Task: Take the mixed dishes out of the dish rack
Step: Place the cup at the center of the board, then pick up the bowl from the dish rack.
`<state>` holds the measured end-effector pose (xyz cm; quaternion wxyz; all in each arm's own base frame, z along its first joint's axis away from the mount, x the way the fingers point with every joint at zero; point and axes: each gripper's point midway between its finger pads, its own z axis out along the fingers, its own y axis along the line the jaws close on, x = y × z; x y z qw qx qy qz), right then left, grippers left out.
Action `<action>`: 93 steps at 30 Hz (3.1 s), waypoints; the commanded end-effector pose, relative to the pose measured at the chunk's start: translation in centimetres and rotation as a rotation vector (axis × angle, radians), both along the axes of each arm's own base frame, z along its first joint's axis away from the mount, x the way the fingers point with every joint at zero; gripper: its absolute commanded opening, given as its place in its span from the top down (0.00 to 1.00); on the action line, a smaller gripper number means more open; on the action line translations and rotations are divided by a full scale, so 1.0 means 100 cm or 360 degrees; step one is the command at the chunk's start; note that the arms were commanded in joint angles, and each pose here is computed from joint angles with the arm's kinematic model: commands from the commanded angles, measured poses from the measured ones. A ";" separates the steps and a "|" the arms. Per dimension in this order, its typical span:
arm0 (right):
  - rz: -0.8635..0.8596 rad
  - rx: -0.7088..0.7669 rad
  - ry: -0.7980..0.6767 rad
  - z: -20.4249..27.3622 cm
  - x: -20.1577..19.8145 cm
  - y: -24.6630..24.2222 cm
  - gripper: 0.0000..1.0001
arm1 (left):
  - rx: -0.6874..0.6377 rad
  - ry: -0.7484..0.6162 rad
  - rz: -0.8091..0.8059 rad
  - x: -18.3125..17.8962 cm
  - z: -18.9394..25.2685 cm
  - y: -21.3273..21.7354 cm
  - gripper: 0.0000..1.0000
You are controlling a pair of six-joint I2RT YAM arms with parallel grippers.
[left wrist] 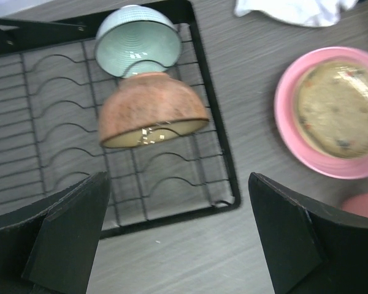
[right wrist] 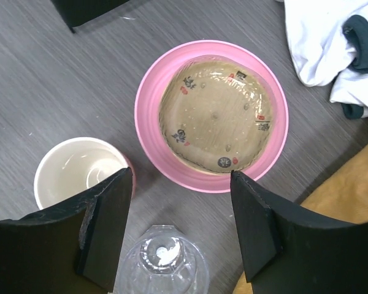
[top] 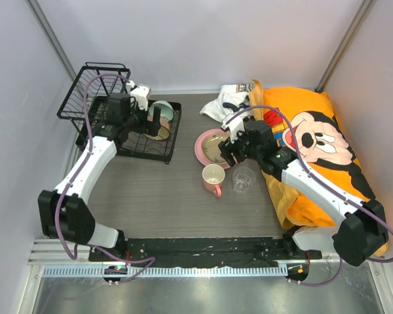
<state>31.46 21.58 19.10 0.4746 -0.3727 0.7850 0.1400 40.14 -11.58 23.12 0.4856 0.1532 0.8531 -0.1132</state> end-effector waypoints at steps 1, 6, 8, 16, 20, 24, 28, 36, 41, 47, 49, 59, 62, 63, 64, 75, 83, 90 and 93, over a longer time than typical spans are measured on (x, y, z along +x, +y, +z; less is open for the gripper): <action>-0.0096 0.0036 -0.0126 0.014 0.013 -0.007 0.31 | 0.0355 -0.0168 -0.0061 0.026 0.014 0.006 0.00; -0.0081 0.0033 -0.0110 0.008 0.012 -0.009 0.30 | 0.0648 -0.0299 -0.0200 0.045 -0.001 0.009 0.01; -0.0078 0.0024 -0.0102 0.004 0.011 -0.011 0.30 | 0.0752 -0.0438 -0.0239 0.053 0.004 0.012 0.01; -0.0061 0.0005 -0.0052 -0.010 0.012 -0.011 0.30 | 0.1018 -0.0567 -0.0389 0.054 -0.027 0.017 0.03; -0.0067 -0.0003 -0.0045 -0.013 0.014 -0.012 0.30 | 0.1119 -0.0670 -0.0366 0.063 -0.034 0.021 0.03; -0.0077 -0.0012 -0.0035 -0.017 0.015 -0.015 0.30 | 0.1174 -0.0727 -0.0364 0.071 -0.044 0.022 0.03; -0.0087 -0.0019 -0.0019 -0.021 0.017 -0.017 0.30 | 0.1204 -0.0750 -0.0361 0.079 -0.053 0.022 0.04; -0.0096 -0.0041 0.0010 -0.029 0.019 -0.020 0.30 | 0.1209 -0.0844 -0.0322 0.093 -0.062 0.018 0.14; -0.0100 -0.0058 0.0028 -0.035 0.021 -0.021 0.30 | 0.1203 -0.0835 -0.0322 0.094 -0.071 0.018 0.28; -0.0110 -0.0064 0.0032 -0.037 0.023 -0.023 0.30 | 0.1197 -0.0865 -0.0341 0.093 -0.076 0.015 0.39; -0.0119 -0.0065 0.0038 -0.038 0.023 -0.024 0.30 | 0.1199 -0.0858 -0.0333 0.093 -0.079 0.017 0.43; -0.0139 -0.0063 0.0039 -0.038 0.026 -0.029 0.30 | 0.1157 -0.0868 -0.0321 0.088 -0.080 0.016 0.63; -0.0144 -0.0063 0.0042 -0.038 0.027 -0.030 0.30 | 0.1147 -0.0863 -0.0323 0.088 -0.082 0.015 0.68; -0.0142 -0.0062 0.0043 -0.039 0.026 -0.030 0.30 | 0.1144 -0.0867 -0.0320 0.089 -0.081 0.014 0.68; -0.0144 -0.0065 0.0047 -0.039 0.026 -0.031 0.30 | 0.1139 -0.0868 -0.0318 0.090 -0.081 0.014 0.70; -0.0153 -0.0059 0.0059 -0.041 0.028 -0.033 0.30 | 0.1087 -0.0920 -0.0239 0.094 -0.080 0.016 0.97; -0.0165 -0.0068 0.0076 -0.045 0.030 -0.036 0.30 | 0.1014 -0.1045 -0.0110 0.092 -0.059 0.020 1.00; -0.0166 -0.0079 0.0095 -0.049 0.030 -0.037 0.30 | 0.0961 -0.1113 -0.0049 0.088 -0.044 0.022 1.00; -0.0167 -0.0076 0.0103 -0.050 0.030 -0.037 0.30 | 0.0965 -0.1142 -0.0019 0.087 -0.039 0.024 1.00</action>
